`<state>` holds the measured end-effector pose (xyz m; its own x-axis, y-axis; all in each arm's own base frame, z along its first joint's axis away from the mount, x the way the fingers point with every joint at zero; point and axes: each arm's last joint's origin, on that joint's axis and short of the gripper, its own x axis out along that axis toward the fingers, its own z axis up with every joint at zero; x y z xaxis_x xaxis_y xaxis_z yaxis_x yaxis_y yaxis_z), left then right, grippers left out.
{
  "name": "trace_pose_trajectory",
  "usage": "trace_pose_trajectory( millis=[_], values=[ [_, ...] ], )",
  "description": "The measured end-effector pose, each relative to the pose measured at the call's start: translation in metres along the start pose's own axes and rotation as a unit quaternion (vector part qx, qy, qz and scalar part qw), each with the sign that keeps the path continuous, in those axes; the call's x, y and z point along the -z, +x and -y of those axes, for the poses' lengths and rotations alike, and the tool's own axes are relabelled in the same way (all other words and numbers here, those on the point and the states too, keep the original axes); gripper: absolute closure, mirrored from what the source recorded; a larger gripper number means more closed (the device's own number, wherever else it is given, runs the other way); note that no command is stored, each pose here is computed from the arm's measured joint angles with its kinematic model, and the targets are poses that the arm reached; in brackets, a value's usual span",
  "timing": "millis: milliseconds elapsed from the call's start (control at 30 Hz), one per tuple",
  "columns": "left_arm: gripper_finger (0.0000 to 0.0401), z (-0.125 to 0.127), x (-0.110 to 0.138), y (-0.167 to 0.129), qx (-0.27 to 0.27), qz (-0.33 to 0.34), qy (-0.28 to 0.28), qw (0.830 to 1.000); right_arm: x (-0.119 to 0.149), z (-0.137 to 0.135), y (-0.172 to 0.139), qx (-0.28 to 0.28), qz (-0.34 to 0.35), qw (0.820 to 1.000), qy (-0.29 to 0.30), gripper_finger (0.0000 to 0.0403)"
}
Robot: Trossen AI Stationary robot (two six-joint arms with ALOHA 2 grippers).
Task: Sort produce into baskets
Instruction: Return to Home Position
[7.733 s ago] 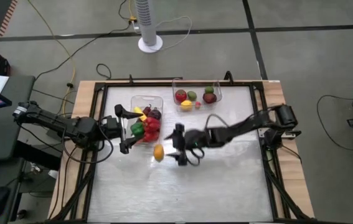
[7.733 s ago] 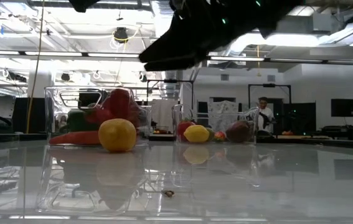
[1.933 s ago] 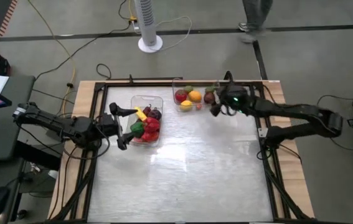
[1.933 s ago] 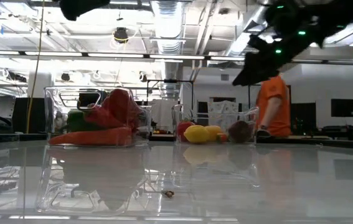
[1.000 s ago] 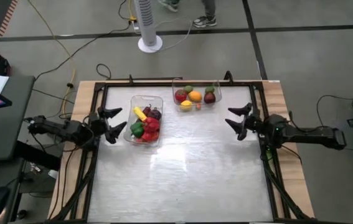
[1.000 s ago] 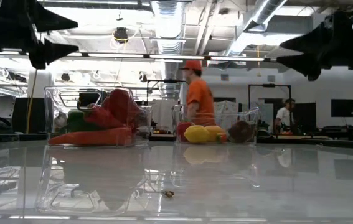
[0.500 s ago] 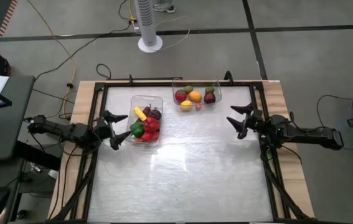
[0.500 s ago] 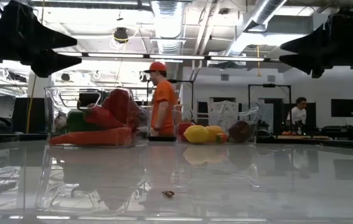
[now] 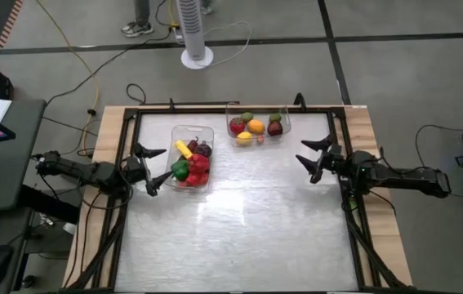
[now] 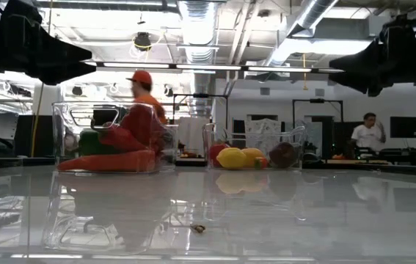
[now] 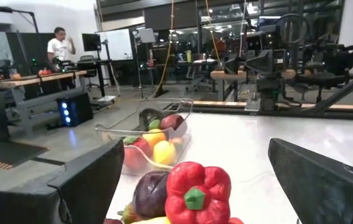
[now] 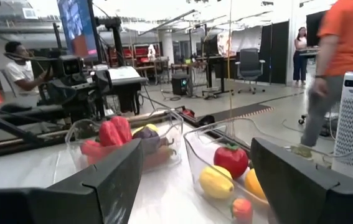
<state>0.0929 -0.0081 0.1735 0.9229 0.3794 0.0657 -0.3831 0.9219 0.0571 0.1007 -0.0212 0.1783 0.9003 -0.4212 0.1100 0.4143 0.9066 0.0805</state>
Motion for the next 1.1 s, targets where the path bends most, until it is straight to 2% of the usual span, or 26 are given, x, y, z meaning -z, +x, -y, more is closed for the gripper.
trace_pose_trajectory(
  millis=[633,1100],
  values=[
    [0.0014,0.000,0.000,0.000,0.000,0.000,0.000,1.000,0.014,0.001,-0.001,0.003,-0.070,0.997,-0.023,0.0081],
    [0.0014,0.000,0.000,0.000,-0.001,0.000,0.000,1.000,0.016,0.001,-0.001,0.002,-0.077,0.997,-0.025,0.0081]
  ],
)
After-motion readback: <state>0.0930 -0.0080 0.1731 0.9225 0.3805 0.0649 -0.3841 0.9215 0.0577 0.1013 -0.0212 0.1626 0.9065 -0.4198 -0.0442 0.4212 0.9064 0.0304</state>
